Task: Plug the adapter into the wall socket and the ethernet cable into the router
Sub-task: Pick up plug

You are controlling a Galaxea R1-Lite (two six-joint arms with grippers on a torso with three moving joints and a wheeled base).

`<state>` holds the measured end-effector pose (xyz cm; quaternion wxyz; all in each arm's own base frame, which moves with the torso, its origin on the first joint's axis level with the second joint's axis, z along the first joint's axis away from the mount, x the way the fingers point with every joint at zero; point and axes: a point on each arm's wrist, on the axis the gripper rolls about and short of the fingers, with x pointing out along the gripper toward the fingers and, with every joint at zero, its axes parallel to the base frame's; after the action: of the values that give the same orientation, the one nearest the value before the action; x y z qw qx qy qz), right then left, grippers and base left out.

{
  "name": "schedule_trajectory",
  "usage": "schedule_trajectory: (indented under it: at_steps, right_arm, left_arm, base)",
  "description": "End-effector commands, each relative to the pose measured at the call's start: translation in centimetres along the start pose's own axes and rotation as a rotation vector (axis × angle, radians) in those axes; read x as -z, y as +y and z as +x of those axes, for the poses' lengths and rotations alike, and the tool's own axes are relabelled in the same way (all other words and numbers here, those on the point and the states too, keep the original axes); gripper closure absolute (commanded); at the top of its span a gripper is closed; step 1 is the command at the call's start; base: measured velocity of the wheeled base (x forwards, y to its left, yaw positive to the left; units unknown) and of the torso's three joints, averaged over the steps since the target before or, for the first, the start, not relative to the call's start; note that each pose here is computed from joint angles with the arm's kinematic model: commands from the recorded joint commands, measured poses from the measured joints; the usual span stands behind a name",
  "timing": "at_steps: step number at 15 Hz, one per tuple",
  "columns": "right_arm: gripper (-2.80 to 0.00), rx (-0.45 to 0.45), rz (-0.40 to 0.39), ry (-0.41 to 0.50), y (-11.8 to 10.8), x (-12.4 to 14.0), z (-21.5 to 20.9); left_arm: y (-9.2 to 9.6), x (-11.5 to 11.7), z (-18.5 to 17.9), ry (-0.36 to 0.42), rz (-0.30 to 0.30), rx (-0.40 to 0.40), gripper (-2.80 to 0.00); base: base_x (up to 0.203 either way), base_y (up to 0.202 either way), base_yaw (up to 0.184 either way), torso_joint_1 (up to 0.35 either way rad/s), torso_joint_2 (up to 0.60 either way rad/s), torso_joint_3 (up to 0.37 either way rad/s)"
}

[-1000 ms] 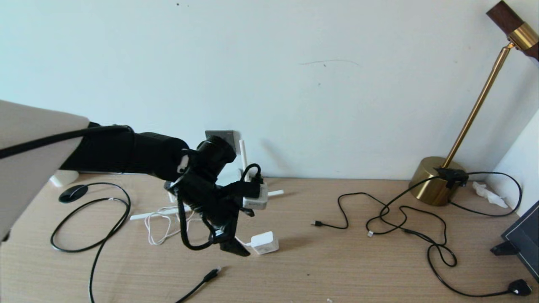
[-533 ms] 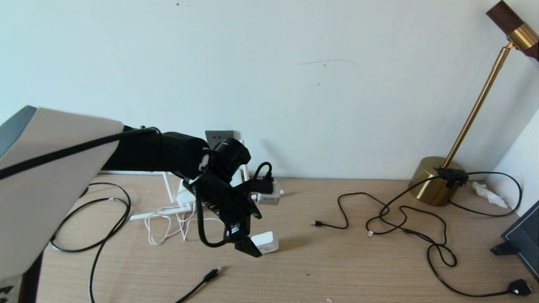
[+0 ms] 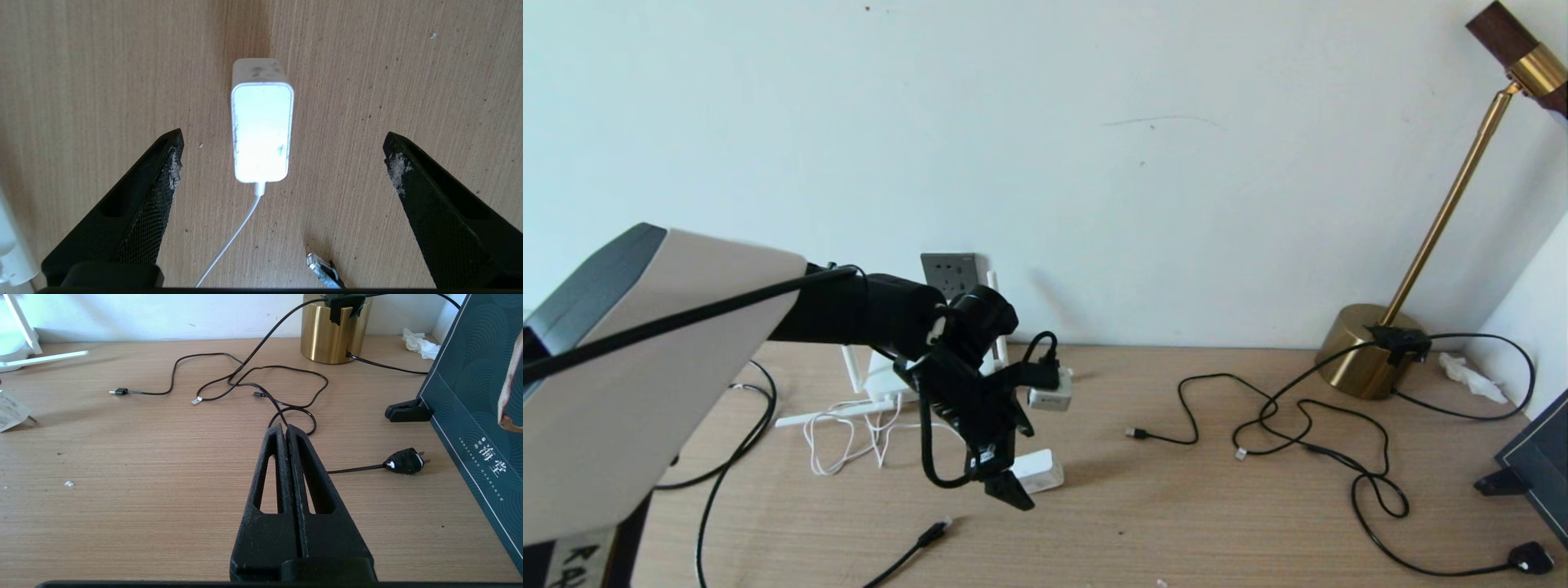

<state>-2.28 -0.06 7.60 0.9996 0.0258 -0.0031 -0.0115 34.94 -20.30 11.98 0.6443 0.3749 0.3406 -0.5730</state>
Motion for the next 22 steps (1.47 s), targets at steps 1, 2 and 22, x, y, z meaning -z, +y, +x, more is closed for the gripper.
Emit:
schedule_trajectory:
  at_steps: [1, 2, 22]
  right_arm:
    - [0.0, 0.0, 0.001, 0.001, 0.0, 0.0, 0.0]
    - [0.0, 0.0, 0.001, 0.001, 0.0, 0.0, 0.0]
    - [0.0, 0.0, 0.001, 0.001, 0.0, 0.0, 0.0]
  left_arm:
    - [0.1, 0.2, 0.7, 0.011, 0.0, 0.011, -2.8]
    - [0.1, 0.3, 0.8, 0.011, 0.0, 0.011, -2.8]
    - [0.2, -0.3, 1.8, 0.038, 0.03, -0.02, -2.8]
  base:
    - [0.0, 0.0, 0.0, 0.0, 0.0, 0.0]
    - [0.0, 0.0, 0.0, 0.0, 0.0, 0.0]
    - [0.0, 0.0, 0.0, 0.0, 0.0, 0.0]
